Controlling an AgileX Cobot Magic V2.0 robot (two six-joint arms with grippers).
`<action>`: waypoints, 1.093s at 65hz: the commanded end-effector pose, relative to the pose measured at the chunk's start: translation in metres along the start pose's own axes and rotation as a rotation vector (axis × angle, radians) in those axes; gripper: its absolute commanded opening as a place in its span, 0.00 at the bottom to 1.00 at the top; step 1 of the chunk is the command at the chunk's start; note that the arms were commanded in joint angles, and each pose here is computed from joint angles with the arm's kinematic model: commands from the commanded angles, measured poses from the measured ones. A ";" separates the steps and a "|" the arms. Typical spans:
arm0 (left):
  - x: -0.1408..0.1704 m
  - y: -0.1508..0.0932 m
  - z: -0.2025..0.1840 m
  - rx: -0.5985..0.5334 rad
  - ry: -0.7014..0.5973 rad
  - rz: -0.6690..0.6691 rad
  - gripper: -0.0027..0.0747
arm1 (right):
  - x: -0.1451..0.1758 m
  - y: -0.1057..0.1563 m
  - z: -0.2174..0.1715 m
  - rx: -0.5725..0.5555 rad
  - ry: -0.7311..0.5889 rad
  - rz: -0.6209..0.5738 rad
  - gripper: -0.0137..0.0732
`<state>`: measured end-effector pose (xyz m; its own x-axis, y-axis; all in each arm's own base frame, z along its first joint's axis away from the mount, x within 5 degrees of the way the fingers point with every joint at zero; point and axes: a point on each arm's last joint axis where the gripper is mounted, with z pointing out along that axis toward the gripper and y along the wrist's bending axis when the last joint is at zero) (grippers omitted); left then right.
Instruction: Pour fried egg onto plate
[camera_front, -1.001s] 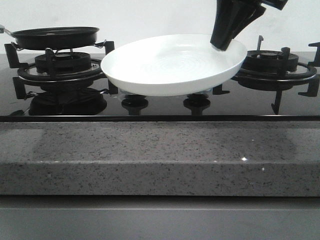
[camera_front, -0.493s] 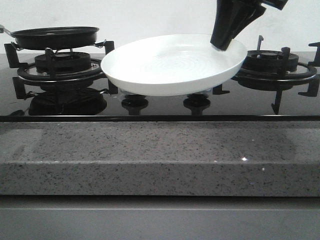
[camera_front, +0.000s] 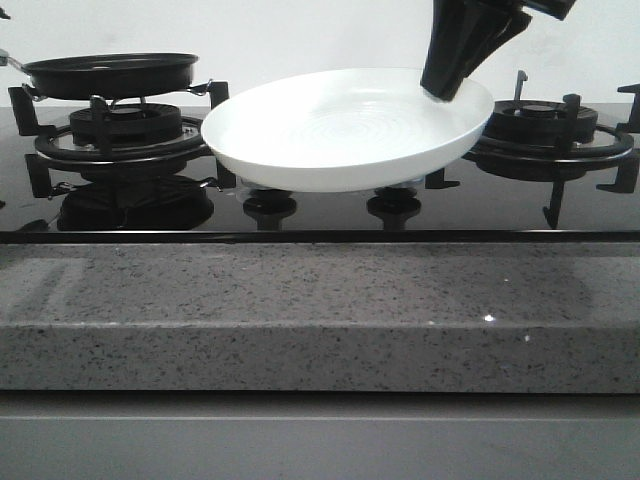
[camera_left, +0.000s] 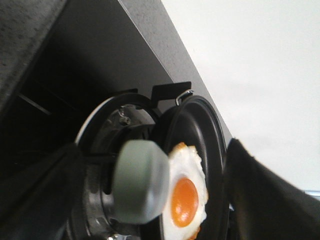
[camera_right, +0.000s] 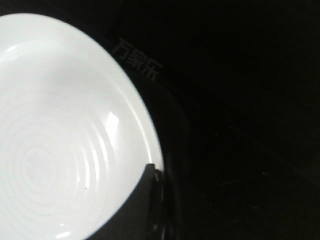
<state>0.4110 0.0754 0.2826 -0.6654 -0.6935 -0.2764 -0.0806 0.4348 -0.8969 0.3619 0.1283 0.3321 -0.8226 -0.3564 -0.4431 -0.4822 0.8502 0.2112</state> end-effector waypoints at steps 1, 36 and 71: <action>-0.001 -0.035 -0.009 0.100 -0.025 0.036 0.64 | -0.005 0.009 -0.030 -0.010 -0.111 -0.015 0.09; 0.000 -0.036 -0.009 0.108 -0.020 0.033 0.01 | -0.005 0.009 -0.030 -0.010 -0.110 -0.015 0.09; 0.020 -0.135 -0.066 0.283 -0.041 0.298 0.01 | -0.005 0.009 -0.030 -0.010 -0.110 -0.015 0.09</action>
<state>0.3881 0.0583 0.3641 -0.6484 -0.6073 -0.4591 0.1594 0.4814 -0.8619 0.3619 0.1283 0.3321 -0.8226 -0.3564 -0.4431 -0.4822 0.8502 0.2112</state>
